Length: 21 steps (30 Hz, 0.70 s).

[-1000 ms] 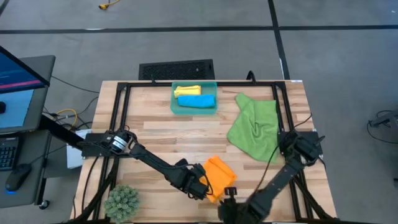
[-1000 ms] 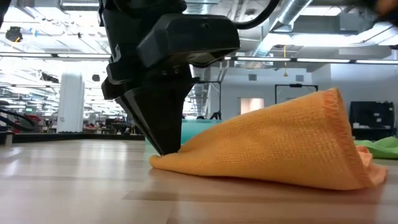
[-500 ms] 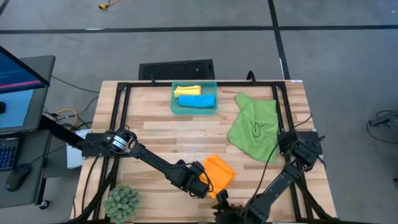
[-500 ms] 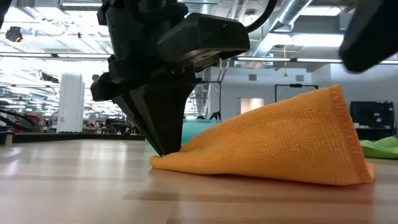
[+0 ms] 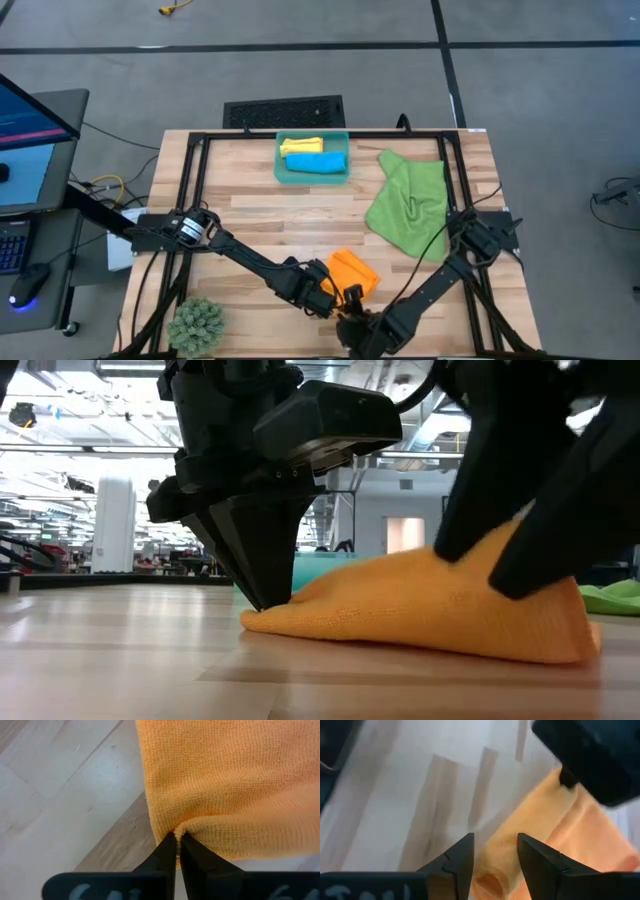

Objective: Roll microfiber towels into tight, uniform cylinder then place into a basket
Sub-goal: Roll the orange microfiber towel

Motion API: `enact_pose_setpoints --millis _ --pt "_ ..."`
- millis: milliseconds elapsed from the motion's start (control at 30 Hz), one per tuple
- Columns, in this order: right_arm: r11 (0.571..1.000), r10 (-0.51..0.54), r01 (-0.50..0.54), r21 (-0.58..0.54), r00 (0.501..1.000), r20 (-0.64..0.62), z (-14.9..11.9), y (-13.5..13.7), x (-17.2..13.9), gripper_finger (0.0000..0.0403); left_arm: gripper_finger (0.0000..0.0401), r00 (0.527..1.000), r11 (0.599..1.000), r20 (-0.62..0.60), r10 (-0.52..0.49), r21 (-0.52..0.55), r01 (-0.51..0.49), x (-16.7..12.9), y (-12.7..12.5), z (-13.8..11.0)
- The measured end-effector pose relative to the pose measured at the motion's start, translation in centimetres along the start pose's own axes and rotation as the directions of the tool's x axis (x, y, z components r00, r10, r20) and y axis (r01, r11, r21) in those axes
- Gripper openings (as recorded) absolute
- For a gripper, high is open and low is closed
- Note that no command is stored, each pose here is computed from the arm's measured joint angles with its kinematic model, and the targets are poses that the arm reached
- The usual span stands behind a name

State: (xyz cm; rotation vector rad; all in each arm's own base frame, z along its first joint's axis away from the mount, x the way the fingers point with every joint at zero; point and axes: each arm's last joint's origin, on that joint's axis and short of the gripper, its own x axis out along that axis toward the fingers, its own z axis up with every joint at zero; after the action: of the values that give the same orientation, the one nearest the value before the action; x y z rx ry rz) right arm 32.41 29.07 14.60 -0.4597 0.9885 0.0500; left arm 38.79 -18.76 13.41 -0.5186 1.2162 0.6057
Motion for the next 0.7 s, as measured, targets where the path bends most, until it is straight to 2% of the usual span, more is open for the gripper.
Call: enact_pose_setpoints --millis 167,367,533,700 --pt "0.994 -0.028 0.037 0.099 0.995 -0.095 -0.6 -1.3 0.5 0.0169 0.0006 1.0 1.0 0.0 0.0 0.002 0.0 0.0 0.0 0.0" --pt "0.992 0.059 -0.041 0.121 0.987 -0.151 -0.9 -1.0 1.8 0.0171 0.0006 1.0 1.0 -0.001 0.0 0.016 0.0 0.0 0.0 0.0" --pt "0.99 0.065 -0.034 0.138 0.973 -0.222 -1.6 -1.2 3.0 0.0177 0.0006 1.0 1.0 0.0 -0.001 0.02 0.001 0.0 0.0 0.0" --pt "0.986 0.069 -0.029 0.167 0.968 -0.241 -1.7 -1.3 3.3 0.0177 0.0006 1.0 0.999 0.001 0.0 0.039 0.0 0.0 0.0 0.0"
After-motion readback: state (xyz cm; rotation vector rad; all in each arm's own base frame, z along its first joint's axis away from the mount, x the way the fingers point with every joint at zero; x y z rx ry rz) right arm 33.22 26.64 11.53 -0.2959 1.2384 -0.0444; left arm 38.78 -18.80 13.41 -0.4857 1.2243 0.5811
